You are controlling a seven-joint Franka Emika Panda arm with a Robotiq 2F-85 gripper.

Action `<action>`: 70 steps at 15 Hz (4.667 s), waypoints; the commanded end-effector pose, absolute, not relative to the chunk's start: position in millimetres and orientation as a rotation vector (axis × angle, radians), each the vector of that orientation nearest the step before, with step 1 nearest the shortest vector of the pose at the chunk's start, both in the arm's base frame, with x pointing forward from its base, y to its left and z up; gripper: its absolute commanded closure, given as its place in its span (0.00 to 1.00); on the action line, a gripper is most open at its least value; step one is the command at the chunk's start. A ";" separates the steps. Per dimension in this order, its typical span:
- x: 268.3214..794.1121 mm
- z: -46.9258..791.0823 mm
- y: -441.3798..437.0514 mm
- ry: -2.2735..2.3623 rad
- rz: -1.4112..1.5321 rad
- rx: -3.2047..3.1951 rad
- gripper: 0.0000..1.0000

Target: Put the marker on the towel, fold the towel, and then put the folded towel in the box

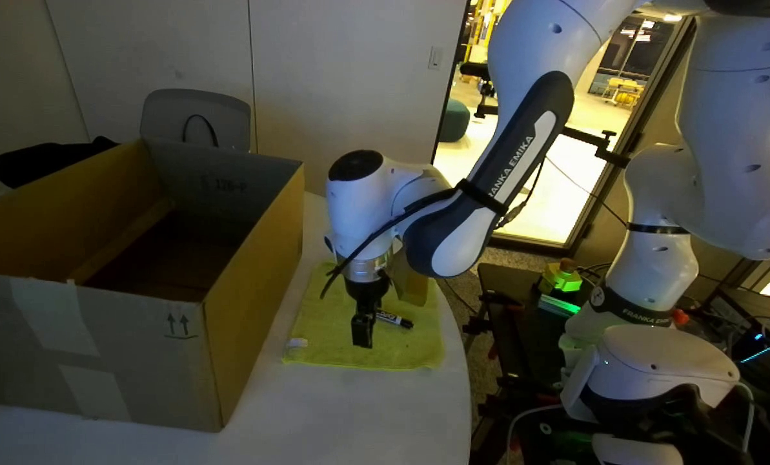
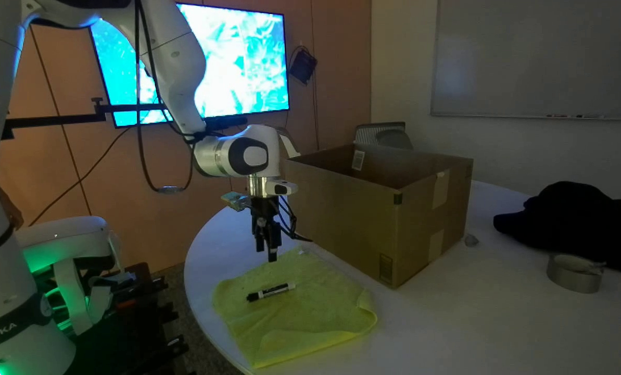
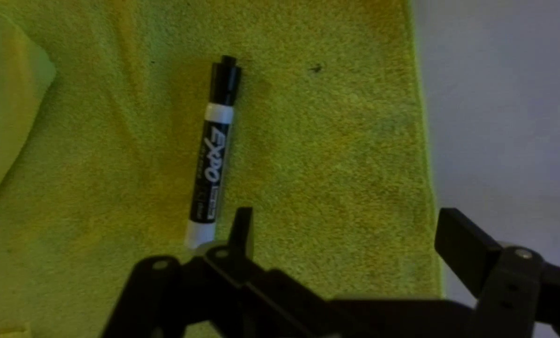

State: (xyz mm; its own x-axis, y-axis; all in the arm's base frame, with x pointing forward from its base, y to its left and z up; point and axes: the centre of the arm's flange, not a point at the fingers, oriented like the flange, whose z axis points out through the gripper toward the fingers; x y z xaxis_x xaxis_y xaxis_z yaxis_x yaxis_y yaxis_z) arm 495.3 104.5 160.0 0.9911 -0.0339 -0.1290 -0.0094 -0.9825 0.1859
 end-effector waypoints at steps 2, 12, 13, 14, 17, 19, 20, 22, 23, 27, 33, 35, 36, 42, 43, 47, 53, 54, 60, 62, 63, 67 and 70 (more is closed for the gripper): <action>487.2 151.1 132.1 0.046 -0.212 3.040 0.00; 482.6 107.8 112.9 0.202 -0.318 3.130 0.00; 482.9 104.3 109.6 0.215 -0.322 3.133 0.00; 483.1 101.7 106.5 0.230 -0.328 3.136 0.00; 482.0 95.0 101.4 0.258 -0.354 3.146 0.18; 482.0 97.6 101.6 0.282 -0.364 3.152 0.37; 481.7 98.7 103.2 0.290 -0.363 3.156 0.41; 480.5 102.3 106.0 0.311 -0.366 3.159 0.51; 480.1 103.8 107.8 0.322 -0.368 3.158 0.58; 478.1 111.6 108.5 0.336 -0.367 3.151 0.82; 469.8 140.2 98.9 0.292 -0.333 3.127 0.97; 466.8 151.5 91.5 0.253 -0.313 3.115 0.97; 463.9 159.3 85.8 0.225 -0.294 3.111 0.97; 448.3 191.9 33.0 -0.039 -0.217 3.058 0.97; 446.7 191.9 23.8 -0.086 -0.216 3.049 0.97; 443.0 182.0 -6.2 -0.239 -0.278 3.025 0.97; 442.6 163.6 -9.0 -0.356 -0.360 2.989 0.64; 441.4 164.8 -8.4 -0.374 -0.358 2.986 0.63; 438.9 191.9 -16.3 -0.461 -0.304 2.995 0.19; 443.8 200.0 -33.3 -0.460 -0.258 3.004 0.05; 446.4 202.0 -44.8 -0.462 -0.238 2.998 0.00; 451.1 196.3 -91.7 -0.457 -0.234 3.014 0.00; 447.8 183.0 -122.5 -0.411 -0.262 3.046 0.00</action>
State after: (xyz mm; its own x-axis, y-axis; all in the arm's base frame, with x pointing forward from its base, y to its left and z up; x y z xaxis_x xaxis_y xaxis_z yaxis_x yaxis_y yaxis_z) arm 443.7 -96.2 193.3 0.9377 -0.3085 -0.1600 -0.2942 -0.9497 0.1071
